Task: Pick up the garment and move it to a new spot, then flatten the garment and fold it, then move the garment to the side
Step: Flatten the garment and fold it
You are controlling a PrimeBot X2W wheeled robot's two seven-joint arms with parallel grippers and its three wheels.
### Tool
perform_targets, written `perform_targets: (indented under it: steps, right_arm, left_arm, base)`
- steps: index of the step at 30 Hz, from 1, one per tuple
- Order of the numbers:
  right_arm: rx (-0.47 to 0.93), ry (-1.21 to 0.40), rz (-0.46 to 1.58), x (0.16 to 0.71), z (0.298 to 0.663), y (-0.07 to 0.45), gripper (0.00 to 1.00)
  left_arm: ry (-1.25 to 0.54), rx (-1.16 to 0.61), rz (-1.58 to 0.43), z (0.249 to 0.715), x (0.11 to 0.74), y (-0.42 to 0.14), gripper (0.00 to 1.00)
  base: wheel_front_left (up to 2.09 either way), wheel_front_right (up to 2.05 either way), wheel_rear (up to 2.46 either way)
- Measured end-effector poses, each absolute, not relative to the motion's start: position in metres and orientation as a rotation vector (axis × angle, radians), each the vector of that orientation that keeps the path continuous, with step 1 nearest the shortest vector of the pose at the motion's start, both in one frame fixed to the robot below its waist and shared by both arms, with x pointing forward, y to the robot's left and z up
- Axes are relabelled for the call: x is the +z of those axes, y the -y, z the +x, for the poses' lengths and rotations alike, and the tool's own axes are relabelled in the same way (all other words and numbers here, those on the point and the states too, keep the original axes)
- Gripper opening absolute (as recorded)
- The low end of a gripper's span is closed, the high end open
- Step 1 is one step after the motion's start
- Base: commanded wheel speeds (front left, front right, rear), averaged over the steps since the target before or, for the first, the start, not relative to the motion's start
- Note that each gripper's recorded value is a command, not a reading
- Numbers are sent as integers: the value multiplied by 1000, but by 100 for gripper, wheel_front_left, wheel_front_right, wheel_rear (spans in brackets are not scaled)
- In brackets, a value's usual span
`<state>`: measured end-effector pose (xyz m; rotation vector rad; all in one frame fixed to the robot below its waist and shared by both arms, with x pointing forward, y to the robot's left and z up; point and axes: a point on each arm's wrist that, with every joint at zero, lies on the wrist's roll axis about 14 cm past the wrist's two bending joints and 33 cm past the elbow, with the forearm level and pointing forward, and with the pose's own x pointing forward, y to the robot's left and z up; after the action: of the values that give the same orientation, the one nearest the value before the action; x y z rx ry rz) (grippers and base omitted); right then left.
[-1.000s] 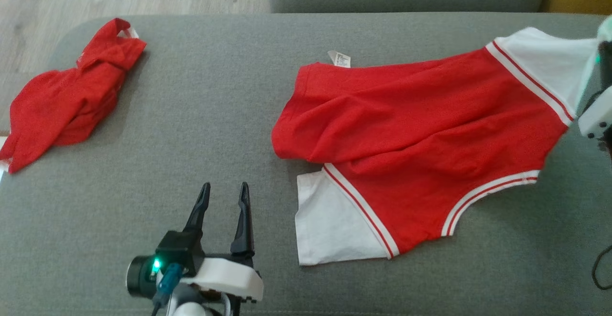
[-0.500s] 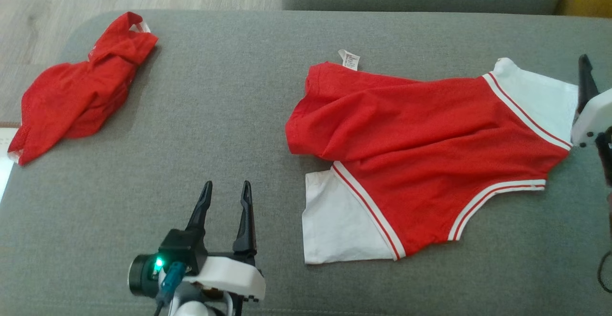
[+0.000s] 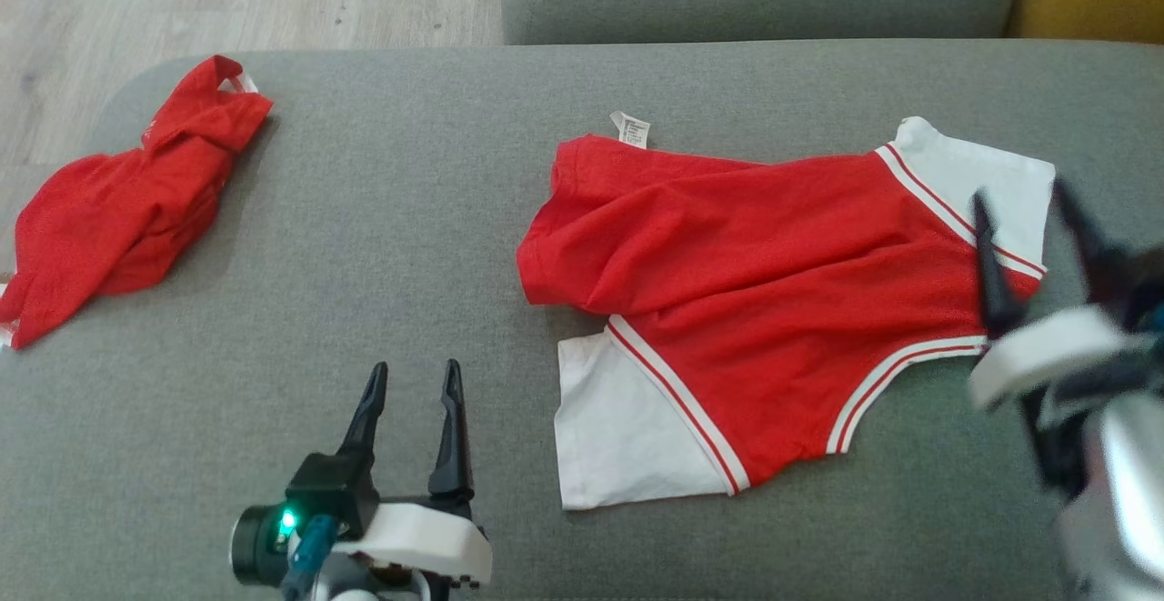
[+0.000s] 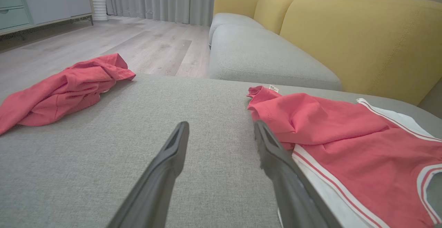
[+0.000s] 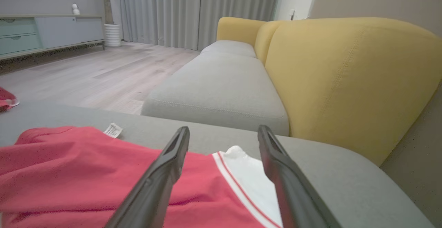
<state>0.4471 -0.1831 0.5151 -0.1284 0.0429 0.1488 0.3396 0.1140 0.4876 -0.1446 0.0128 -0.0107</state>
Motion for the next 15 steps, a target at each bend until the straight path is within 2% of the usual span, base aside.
perform_targets:
  steps: [5, 9, 15]
  right_arm:
    - [257, -102, -92, 479, 402, 142, 100]
    - [341, -156, -95, 461, 384, 116, 100]
    - [602, -309, -119, 430, 347, 43, 100]
  left_arm:
    - [-4, -2, -137, 341, 490, -118, 100]
    - [-10, -5, -138, 341, 488, -117, 100]
    - [-20, -6, -138, 342, 485, -117, 100]
  base:
    - [0, 0, 0]
    - [0, 0, 0]
    - [0, 0, 0]
